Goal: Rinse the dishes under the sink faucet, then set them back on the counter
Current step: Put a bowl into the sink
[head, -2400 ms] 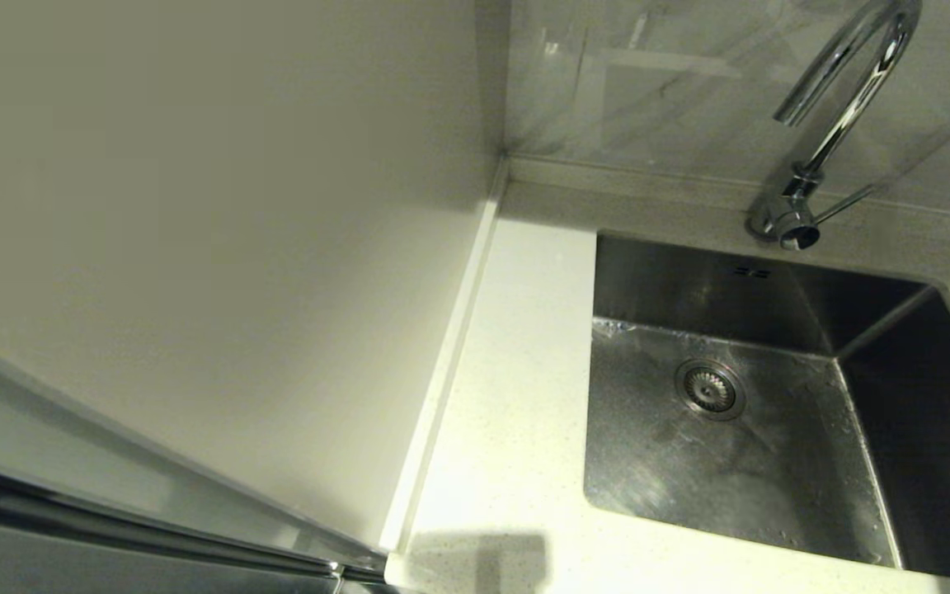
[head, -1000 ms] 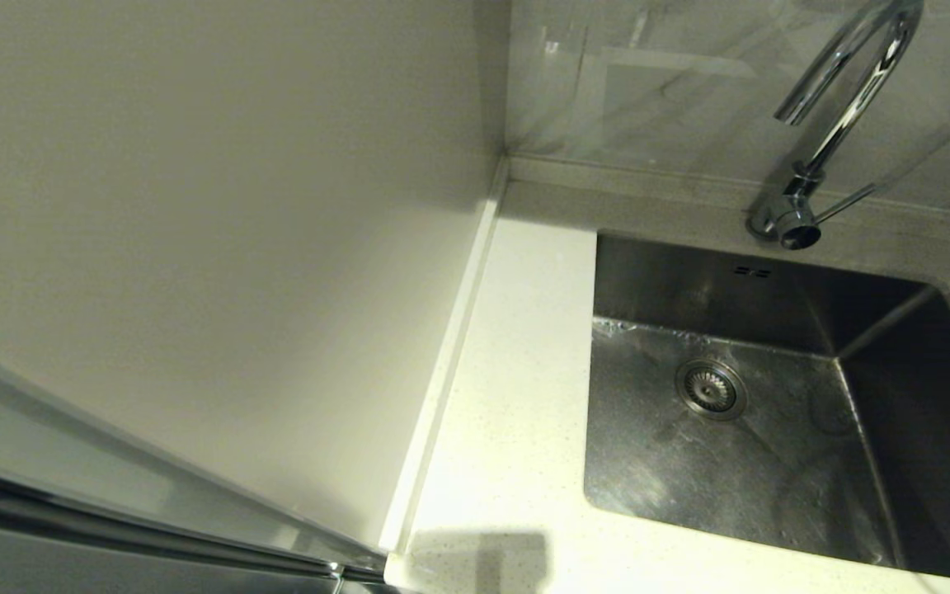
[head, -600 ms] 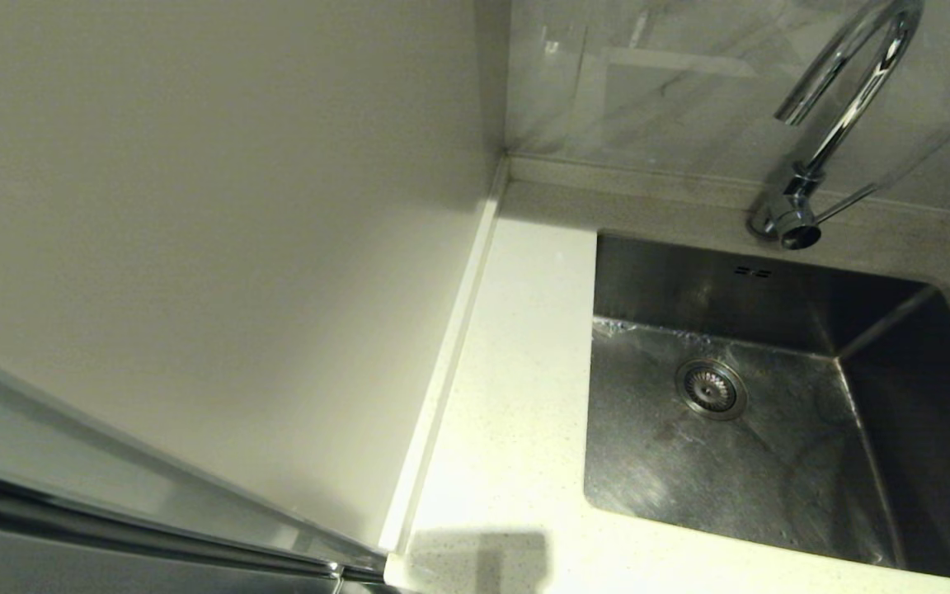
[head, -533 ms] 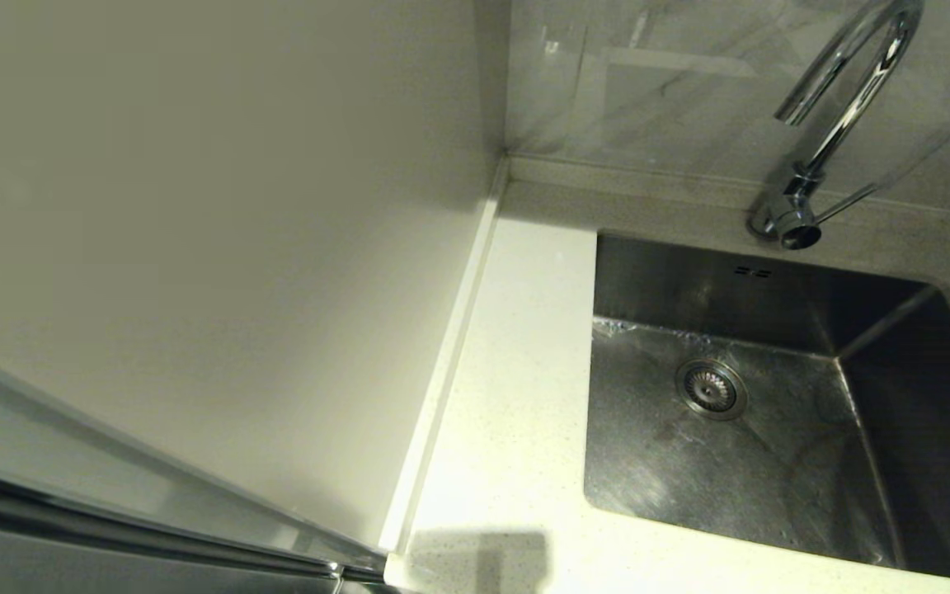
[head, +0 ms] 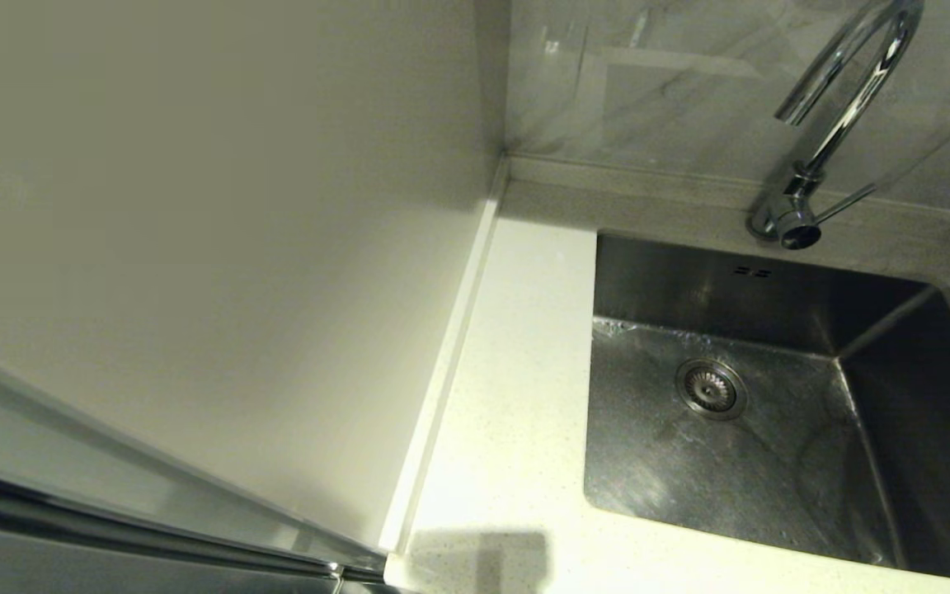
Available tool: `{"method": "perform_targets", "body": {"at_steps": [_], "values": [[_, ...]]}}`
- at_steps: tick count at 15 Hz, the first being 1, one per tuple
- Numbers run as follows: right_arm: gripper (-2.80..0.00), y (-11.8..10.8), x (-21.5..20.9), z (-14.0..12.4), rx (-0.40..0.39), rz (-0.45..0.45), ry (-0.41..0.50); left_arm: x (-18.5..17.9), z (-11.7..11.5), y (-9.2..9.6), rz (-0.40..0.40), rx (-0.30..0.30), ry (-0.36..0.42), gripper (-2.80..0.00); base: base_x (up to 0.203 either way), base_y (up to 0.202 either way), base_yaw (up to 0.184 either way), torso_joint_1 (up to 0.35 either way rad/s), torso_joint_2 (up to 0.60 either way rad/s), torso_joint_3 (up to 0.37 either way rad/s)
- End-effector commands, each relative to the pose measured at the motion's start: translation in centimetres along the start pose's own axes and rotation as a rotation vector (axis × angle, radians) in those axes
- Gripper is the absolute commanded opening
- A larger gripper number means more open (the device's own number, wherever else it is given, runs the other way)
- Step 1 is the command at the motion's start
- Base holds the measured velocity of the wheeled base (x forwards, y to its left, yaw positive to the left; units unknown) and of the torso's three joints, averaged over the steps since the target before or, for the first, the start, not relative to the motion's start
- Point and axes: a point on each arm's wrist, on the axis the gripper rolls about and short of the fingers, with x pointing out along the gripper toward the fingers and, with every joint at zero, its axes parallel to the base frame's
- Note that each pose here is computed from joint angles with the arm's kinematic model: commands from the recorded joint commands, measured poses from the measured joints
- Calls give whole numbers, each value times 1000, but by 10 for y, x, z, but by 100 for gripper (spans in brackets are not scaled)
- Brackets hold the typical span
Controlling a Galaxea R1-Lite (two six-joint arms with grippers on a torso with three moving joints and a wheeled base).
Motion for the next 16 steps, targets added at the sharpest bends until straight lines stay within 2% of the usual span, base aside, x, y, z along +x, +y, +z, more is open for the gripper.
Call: {"method": "perform_targets", "body": {"at_steps": [1,10,13,16], "values": [[-280,4,12,1,3,11,4,0,-1,0,0,0,3,-280,0,0,0,0,0,0],[-280,9,19,10,46,-12,-55,0,-1,0,0,0,3,-280,0,0,0,0,0,0],[-280,14,-2,21,40,-19,-102,0,-1,0,0,0,3,-280,0,0,0,0,0,0],[-280,20,-42,33,53,-16,-165,0,-1,0,0,0,3,-280,0,0,0,0,0,0]]}}
